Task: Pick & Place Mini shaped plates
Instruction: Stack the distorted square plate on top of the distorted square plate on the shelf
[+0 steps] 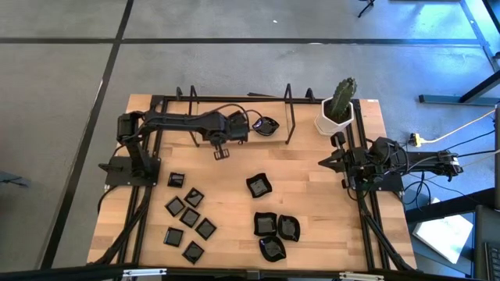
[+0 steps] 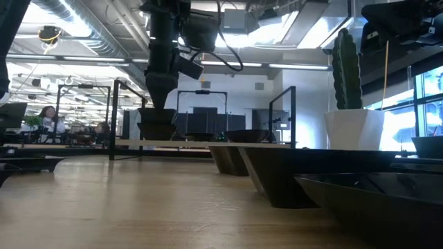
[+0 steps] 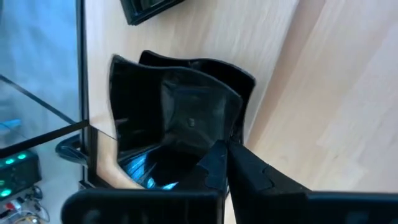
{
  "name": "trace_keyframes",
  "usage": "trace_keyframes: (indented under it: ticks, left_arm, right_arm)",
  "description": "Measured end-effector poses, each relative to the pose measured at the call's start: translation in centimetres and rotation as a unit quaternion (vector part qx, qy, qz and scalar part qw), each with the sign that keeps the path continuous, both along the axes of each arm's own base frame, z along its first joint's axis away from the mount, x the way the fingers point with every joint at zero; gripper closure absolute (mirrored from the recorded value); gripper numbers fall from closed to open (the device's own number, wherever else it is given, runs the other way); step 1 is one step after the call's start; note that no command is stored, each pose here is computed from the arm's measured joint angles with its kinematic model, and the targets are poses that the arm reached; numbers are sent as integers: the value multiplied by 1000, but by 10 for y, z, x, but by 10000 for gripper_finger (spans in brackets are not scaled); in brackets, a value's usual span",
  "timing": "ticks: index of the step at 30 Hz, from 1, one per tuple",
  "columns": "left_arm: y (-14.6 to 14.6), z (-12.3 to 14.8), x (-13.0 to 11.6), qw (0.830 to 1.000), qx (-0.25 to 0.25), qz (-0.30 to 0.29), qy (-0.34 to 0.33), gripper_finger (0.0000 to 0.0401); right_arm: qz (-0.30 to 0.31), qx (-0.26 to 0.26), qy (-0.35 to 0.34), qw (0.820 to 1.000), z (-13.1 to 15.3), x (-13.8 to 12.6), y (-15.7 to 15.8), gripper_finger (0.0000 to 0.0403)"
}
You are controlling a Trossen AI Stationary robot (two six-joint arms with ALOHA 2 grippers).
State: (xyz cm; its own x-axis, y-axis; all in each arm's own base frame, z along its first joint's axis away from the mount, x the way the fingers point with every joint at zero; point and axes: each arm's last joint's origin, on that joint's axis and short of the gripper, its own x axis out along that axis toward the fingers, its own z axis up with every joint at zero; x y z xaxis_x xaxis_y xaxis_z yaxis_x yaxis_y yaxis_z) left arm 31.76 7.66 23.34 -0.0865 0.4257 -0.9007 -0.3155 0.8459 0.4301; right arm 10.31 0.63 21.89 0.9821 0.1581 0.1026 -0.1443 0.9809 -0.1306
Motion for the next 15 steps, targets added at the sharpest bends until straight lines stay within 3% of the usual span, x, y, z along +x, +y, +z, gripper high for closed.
trace_keyframes:
  ticks: [11,15]
  left_arm:
    - [0,0,4,1000,-6,-3,-19,395]
    - [-1,-1,6,999,-33,-12,-31,386]
  right_arm:
    - [0,0,0,1000,0,0,0,393]
    - [0,0,0,1000,0,0,0,393]
